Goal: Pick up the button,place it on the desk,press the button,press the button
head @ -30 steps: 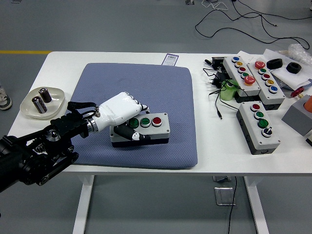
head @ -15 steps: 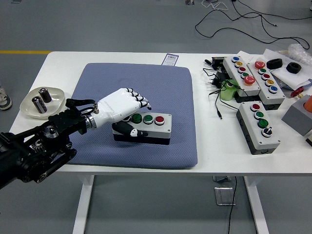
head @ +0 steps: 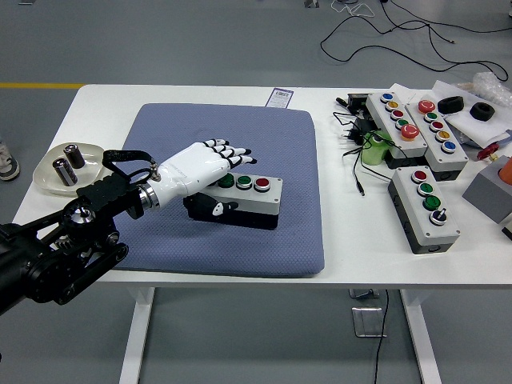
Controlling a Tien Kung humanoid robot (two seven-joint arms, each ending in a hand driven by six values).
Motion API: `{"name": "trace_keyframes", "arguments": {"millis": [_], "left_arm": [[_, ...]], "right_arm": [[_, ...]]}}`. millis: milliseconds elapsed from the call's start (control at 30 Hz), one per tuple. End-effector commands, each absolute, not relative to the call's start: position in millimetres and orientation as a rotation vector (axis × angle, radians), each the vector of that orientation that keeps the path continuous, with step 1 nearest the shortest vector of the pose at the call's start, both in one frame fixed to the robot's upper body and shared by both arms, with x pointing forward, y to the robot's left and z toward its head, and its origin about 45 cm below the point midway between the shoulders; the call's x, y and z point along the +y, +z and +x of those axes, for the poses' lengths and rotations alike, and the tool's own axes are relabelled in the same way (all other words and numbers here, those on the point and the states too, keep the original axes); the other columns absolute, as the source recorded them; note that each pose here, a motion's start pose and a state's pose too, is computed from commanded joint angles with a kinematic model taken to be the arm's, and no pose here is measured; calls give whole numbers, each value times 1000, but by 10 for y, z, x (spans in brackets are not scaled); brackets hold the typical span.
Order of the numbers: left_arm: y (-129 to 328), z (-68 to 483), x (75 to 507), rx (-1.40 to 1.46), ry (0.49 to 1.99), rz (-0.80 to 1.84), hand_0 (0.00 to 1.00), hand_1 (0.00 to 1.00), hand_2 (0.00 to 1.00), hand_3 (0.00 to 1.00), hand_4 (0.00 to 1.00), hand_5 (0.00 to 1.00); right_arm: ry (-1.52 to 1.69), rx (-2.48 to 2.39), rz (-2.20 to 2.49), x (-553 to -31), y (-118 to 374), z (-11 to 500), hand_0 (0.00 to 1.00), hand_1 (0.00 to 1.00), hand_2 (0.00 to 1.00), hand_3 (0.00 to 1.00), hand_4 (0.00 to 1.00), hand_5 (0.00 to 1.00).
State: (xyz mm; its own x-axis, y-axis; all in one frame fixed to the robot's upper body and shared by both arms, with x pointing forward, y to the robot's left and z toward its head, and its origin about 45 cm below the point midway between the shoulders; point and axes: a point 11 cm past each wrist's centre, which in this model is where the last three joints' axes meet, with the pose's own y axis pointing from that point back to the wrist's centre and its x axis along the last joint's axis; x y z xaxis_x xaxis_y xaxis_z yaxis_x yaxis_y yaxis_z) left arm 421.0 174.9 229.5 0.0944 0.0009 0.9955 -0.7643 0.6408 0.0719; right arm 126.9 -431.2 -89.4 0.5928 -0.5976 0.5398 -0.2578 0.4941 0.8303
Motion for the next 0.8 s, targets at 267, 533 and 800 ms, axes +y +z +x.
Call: {"name": "trace_keyframes", "arguments": {"millis": [267, 533, 800], "left_arm": [[2554, 4093, 1717, -1309, 694, 647, 858, 885, 957, 926, 906, 521], [2812, 3941, 1669, -1270, 822, 603, 108, 101, 175, 762, 820, 998], [2674, 3894, 1620, -1216, 834, 690, 2, 2, 7, 659, 775, 998]], "right_arm": [[-252, -960, 1071, -4317, -892, 1271, 673, 658, 674, 624, 310, 173], [-257, -964, 1070, -4320, -892, 1265, 673, 658, 674, 624, 310, 173], [-261, -963, 1070, -4312, -898, 1256, 673, 658, 674, 624, 310, 173]]}}
